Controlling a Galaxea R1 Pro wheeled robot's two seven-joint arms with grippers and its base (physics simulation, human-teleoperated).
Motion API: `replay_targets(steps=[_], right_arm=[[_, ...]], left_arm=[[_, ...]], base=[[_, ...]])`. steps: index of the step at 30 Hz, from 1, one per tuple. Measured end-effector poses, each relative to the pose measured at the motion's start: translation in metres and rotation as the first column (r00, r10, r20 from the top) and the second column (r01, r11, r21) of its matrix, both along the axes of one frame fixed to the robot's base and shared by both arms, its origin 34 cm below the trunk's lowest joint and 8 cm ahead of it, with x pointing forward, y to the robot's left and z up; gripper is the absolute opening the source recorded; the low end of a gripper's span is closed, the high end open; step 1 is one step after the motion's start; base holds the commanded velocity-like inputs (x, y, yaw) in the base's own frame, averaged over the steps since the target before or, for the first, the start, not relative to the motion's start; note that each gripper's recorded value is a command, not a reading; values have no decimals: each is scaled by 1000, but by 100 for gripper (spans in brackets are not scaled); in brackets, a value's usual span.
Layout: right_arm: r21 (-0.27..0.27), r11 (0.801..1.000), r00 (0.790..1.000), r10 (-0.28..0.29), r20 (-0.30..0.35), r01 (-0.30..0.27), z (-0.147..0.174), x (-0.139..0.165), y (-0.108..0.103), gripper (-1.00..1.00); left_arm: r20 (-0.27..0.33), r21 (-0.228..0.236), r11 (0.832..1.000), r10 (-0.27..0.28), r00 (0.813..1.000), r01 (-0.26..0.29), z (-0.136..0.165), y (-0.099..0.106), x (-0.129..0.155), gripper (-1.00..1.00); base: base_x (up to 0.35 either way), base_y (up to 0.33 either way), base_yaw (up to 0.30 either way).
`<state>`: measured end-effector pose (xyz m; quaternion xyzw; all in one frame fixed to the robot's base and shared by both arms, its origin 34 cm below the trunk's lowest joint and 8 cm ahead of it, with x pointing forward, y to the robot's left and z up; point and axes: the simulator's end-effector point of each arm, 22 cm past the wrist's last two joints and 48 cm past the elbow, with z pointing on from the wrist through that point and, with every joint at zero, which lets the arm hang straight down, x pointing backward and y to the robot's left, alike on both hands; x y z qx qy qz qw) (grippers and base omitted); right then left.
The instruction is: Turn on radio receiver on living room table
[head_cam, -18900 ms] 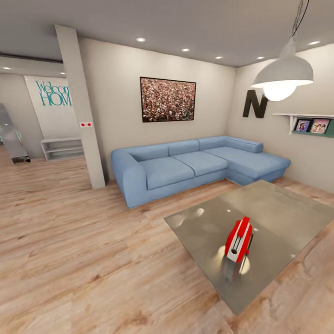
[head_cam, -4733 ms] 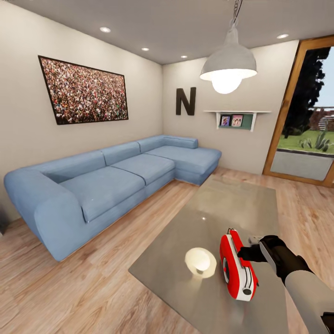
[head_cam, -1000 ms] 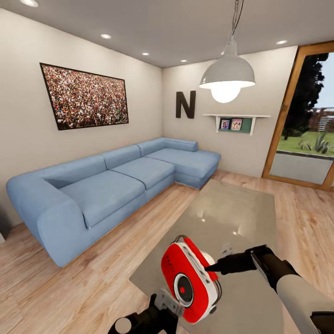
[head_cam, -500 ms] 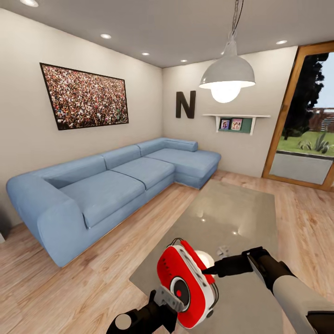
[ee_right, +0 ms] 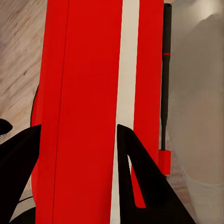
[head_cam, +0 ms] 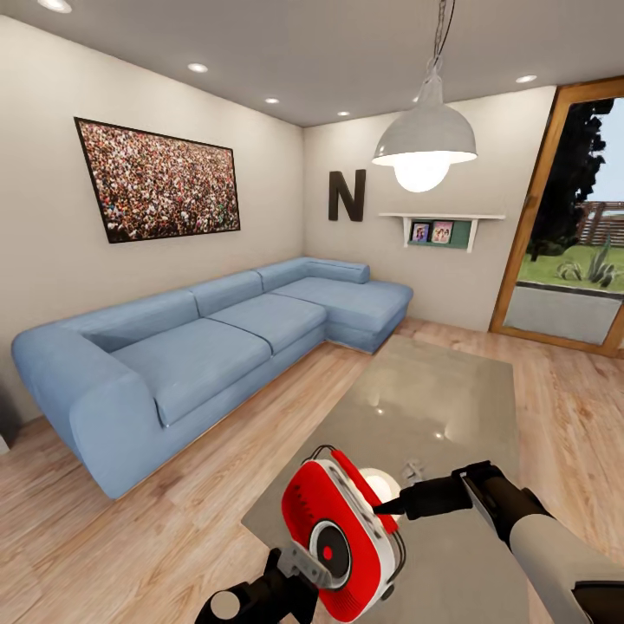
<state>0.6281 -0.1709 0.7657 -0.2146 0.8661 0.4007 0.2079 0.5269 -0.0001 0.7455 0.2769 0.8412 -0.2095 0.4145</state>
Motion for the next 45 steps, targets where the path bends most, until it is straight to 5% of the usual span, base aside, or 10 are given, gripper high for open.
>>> replay_targets(steps=[15,26,45], right_arm=[[-24,999,999,32,-10,-32,-6,-7,2,-100],[16,998,998,56,-22,-56,0,-13,9,-100],[25,998,997,61,-37,-60,-3,-17,15,-100]], left_arm=[[45,-4,1000,14,999,-14,18,5,26,-100],[-29,17,1000,-2,1000,3,-13,2,18,-100],[-37,13,1000,-14,999,14,-17,-1,20,-100]], base=[[0,0,0],[0,0,0],[0,0,0]])
